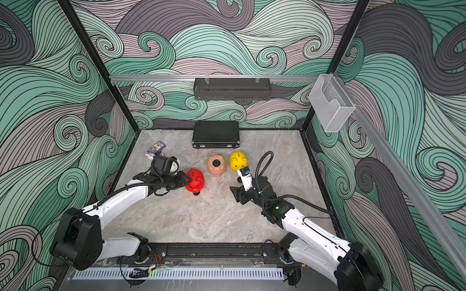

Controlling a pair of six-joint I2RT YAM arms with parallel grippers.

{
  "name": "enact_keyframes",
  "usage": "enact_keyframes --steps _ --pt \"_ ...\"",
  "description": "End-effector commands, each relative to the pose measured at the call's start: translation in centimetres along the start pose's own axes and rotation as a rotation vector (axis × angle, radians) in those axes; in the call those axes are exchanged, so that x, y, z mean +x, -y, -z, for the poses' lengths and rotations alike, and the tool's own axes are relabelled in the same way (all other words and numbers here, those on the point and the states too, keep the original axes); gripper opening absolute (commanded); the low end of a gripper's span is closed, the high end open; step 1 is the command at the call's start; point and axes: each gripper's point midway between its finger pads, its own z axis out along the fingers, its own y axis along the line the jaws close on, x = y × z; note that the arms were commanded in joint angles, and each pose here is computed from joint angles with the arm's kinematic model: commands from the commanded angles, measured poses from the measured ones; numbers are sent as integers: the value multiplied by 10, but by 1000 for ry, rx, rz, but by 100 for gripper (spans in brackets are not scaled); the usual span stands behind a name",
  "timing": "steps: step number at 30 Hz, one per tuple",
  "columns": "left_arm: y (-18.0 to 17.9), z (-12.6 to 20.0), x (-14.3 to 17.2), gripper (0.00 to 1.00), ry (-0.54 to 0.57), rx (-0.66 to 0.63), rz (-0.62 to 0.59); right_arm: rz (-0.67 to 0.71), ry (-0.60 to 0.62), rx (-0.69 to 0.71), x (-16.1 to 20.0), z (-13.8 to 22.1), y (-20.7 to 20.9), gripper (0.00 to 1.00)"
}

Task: Close piggy banks
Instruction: Turn over the piggy bank at the center of the board.

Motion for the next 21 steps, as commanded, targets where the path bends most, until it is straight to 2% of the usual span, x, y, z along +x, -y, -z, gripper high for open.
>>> enact_keyframes --steps 1,12,21 --pt "-21 -7 13 32 -47 -43 61 3 17 3 -9 -2 0 70" --pt "-31 -9 15 31 -46 26 144 4 15 4 -8 0 1 70" --pt "-46 -4 15 29 -40 1 199 -1 9 -2 -7 -2 0 70"
